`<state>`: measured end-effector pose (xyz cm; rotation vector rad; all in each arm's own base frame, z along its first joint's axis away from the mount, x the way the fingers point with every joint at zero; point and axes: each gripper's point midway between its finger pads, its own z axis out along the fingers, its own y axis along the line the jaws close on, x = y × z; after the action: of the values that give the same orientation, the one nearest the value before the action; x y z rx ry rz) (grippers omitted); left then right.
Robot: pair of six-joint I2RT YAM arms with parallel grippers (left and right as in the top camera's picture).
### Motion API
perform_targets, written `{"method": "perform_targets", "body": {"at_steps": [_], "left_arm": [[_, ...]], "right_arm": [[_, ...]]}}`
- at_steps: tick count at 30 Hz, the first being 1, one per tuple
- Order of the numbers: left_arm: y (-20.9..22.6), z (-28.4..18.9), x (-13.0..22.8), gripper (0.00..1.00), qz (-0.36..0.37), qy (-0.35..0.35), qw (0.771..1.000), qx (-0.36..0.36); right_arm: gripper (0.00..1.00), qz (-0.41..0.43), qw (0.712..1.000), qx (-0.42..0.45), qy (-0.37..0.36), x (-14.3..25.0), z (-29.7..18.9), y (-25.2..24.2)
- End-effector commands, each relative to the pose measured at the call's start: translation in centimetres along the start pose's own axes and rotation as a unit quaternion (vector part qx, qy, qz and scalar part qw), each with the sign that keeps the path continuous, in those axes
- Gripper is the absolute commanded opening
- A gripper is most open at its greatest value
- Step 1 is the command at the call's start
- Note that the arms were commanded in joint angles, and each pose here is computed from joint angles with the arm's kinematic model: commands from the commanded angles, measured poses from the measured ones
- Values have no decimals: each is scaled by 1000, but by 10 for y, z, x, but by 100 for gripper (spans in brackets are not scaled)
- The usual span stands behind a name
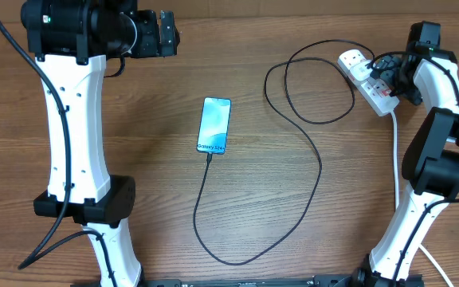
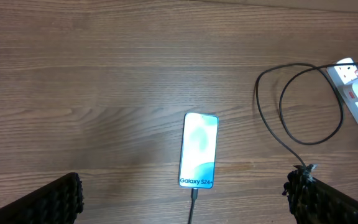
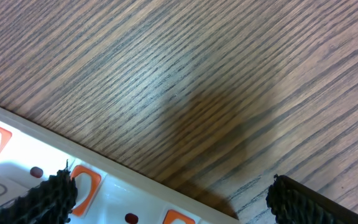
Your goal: Plug charger to phone and switch on socket
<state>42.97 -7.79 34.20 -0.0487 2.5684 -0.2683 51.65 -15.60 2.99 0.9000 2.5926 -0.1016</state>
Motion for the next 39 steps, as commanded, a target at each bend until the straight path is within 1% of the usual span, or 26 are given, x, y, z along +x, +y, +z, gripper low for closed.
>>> {"method": "perform_targets", "body": {"at_steps": [1, 18, 39], "left_arm": [[0, 5, 2, 100, -2, 6, 1000, -6], [0, 5, 2, 100, -2, 6, 1000, -6], [0, 5, 2, 100, -2, 6, 1000, -6]], "right_arm": [[100, 4, 1000, -20, 11, 7, 3, 11], [100, -13, 999, -15, 39, 20, 3, 6], [100, -13, 999, -17, 43, 22, 3, 7]]}}
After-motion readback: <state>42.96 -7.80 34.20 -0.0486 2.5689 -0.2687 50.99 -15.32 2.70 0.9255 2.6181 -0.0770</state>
